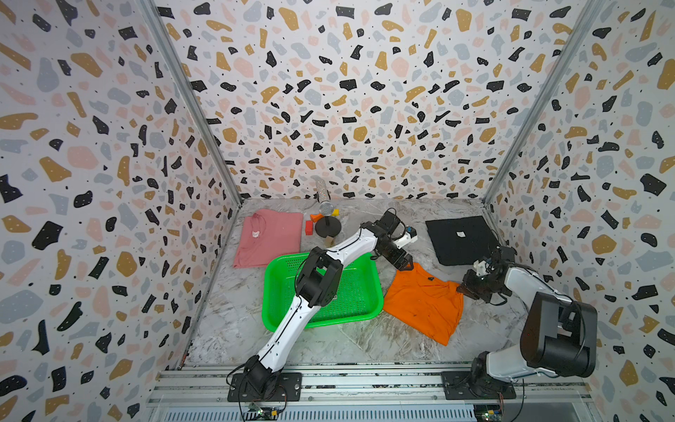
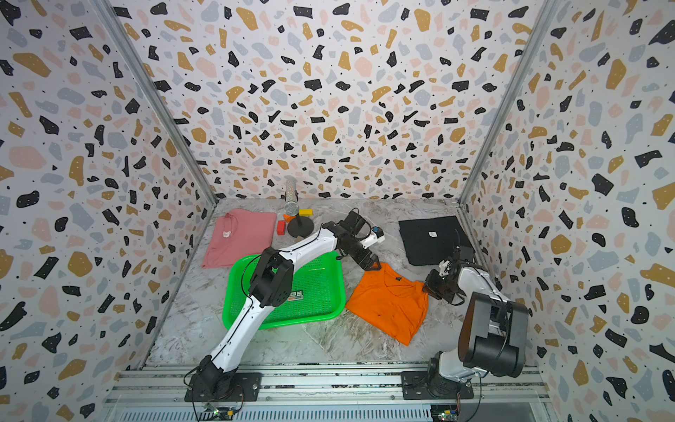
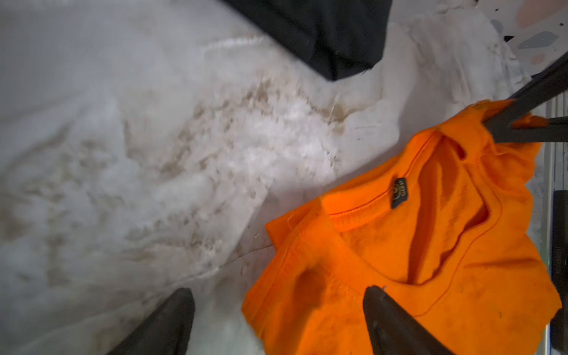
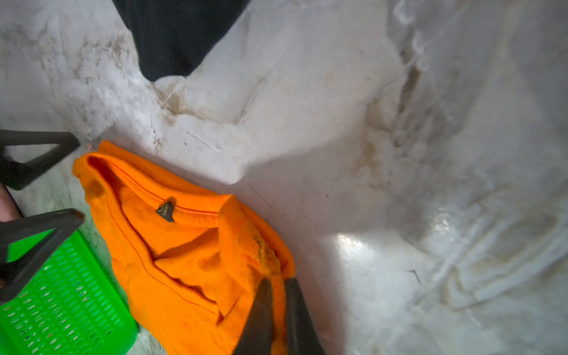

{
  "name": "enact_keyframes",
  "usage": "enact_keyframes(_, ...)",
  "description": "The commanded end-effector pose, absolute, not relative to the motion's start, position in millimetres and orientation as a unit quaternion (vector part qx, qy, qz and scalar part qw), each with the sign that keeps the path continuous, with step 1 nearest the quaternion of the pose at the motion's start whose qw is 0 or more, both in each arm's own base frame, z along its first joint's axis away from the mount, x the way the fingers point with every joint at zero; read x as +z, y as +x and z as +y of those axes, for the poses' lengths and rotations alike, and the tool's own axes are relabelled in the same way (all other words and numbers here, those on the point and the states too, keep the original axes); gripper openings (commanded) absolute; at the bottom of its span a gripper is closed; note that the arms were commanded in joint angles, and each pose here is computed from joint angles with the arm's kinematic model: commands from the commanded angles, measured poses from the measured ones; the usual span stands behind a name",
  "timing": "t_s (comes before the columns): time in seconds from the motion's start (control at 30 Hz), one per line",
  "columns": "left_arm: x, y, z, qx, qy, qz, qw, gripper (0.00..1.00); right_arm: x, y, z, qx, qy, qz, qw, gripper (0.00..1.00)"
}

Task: Put the folded t-shirts into the basket
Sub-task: Pick up the T-shirt from the center of the board.

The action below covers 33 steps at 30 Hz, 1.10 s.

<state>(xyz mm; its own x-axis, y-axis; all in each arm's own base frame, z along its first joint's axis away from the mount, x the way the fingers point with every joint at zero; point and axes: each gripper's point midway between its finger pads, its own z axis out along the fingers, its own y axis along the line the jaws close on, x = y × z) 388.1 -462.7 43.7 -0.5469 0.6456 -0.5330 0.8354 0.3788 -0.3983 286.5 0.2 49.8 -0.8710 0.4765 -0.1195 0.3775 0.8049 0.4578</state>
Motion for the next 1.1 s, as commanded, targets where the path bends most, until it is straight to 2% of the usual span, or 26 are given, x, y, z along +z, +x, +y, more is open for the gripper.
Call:
enact_keyframes(0.0,65.8,384.8,-465.5,-0.336,0.402,0.843,0.121,0.88,61.6,289.1,6.7,0.231,0.217,0.941,0.117,0.00)
enact_keyframes(0.07,47.0,377.0,-463.3,-0.346,0.361,0.862,0.078,0.87,60.7,288.9,8.6,0.237,0.221,0.939,0.115,0.00)
enact_keyframes(0.13,34.9,375.1,-462.5,-0.347,0.348,0.868,0.066,0.85,60.2,288.5,9.7,0.241,0.222,0.938,0.113,0.00)
enact_keyframes(0.37,39.1,368.4,-462.5,-0.366,0.321,0.872,0.042,0.70,61.8,286.6,12.5,0.248,0.221,0.937,0.112,0.00)
enact_keyframes(0.57,26.7,339.8,-464.0,-0.410,0.289,0.864,-0.043,0.65,63.5,286.9,14.7,0.255,0.218,0.935,0.113,0.00)
enact_keyframes(0.8,10.3,338.8,-465.2,-0.413,0.274,0.866,-0.062,0.63,62.7,287.2,16.1,0.260,0.218,0.934,0.111,0.00)
enact_keyframes(0.93,4.6,344.4,-465.5,-0.408,0.267,0.871,-0.055,0.54,63.9,286.5,15.5,0.257,0.215,0.935,0.113,0.00)
enact_keyframes(1.07,1.8,353.3,-467.7,-0.407,0.261,0.874,-0.040,0.40,64.6,287.1,15.3,0.257,0.216,0.935,0.115,0.00)
